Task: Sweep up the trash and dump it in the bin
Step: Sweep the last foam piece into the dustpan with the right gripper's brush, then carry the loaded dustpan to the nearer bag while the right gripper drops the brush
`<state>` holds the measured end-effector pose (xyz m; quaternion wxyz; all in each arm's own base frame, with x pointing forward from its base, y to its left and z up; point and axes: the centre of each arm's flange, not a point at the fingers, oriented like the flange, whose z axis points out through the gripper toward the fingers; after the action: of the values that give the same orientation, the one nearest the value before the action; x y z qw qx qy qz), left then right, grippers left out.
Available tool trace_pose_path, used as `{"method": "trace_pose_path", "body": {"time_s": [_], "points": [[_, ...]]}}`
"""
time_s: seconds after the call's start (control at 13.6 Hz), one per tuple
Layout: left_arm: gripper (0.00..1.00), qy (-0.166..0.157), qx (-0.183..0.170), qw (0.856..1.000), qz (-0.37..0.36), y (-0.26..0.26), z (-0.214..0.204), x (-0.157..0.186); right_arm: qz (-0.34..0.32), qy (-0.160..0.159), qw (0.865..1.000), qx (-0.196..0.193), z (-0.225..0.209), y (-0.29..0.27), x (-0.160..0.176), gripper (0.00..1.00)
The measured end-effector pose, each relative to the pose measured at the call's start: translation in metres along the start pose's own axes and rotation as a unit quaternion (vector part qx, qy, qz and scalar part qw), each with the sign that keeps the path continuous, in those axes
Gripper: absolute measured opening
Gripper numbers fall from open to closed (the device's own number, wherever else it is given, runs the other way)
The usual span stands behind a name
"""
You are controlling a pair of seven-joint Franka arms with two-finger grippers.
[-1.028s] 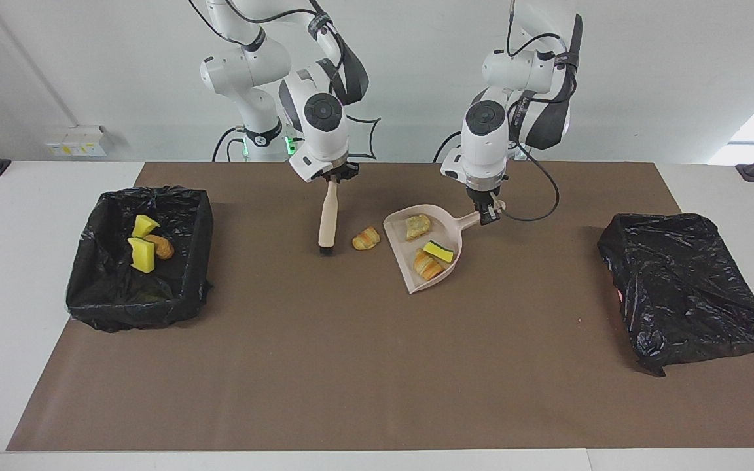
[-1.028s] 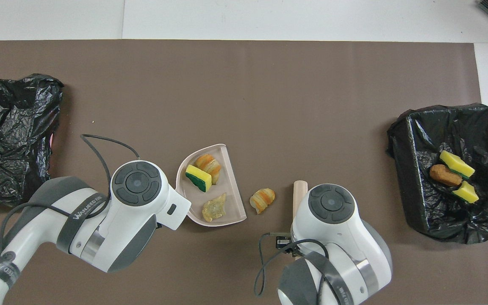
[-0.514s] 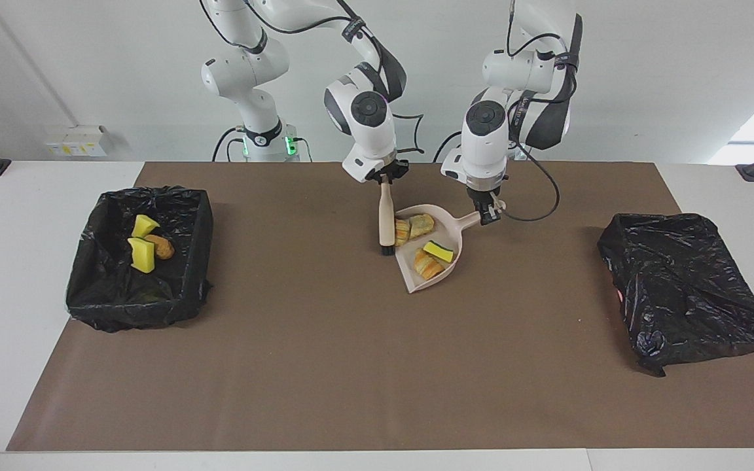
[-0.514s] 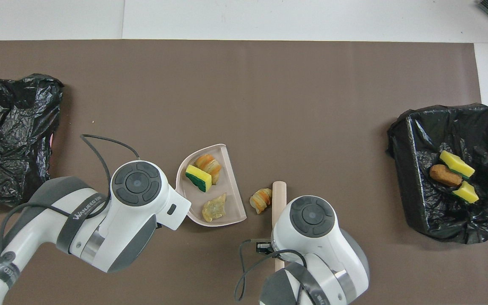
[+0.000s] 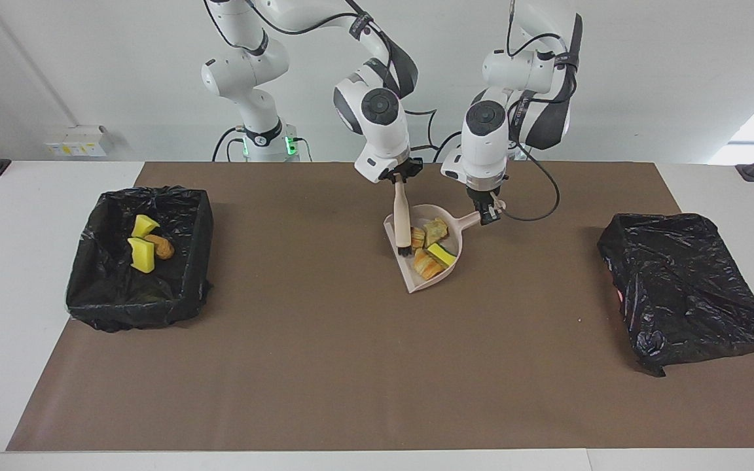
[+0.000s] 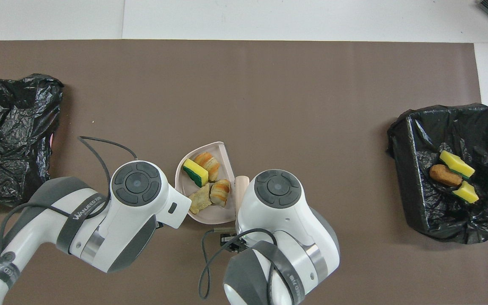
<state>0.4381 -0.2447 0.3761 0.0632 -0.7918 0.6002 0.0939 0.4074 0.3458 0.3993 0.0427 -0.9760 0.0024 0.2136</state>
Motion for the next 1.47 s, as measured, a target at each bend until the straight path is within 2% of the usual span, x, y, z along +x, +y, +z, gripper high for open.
{"method": "trace_pose_path", "body": {"time_s": [0.22, 0.59, 0.88, 1.18, 1.25, 1.47], "points": [[0.32, 0.023, -0.01, 0.999, -0.032, -0.001, -0.002, 0.002, -0.008, 0.011, 0.999, -0.048, -0.028, 0.043, 0.002, 0.26], [0.32, 0.051, -0.011, 0.995, -0.081, -0.012, -0.008, -0.001, -0.022, 0.028, 0.998, -0.059, -0.039, 0.042, -0.009, 0.26], [0.32, 0.084, -0.003, 0.988, -0.131, -0.043, -0.036, -0.028, -0.026, 0.051, 0.997, -0.049, -0.034, 0.036, -0.007, 0.26], [0.32, 0.103, 0.005, 0.979, -0.176, -0.069, -0.058, -0.055, -0.029, 0.081, 0.995, -0.047, -0.004, -0.003, -0.032, 0.26], [0.32, 0.104, 0.004, 0.976, -0.189, -0.073, -0.062, -0.06, -0.026, 0.091, 0.994, -0.046, 0.011, -0.02, -0.042, 0.26], [0.32, 0.102, -0.003, 0.967, -0.234, -0.086, -0.078, -0.077, -0.01, 0.098, 0.994, -0.053, 0.061, -0.059, -0.066, 0.26]]}}
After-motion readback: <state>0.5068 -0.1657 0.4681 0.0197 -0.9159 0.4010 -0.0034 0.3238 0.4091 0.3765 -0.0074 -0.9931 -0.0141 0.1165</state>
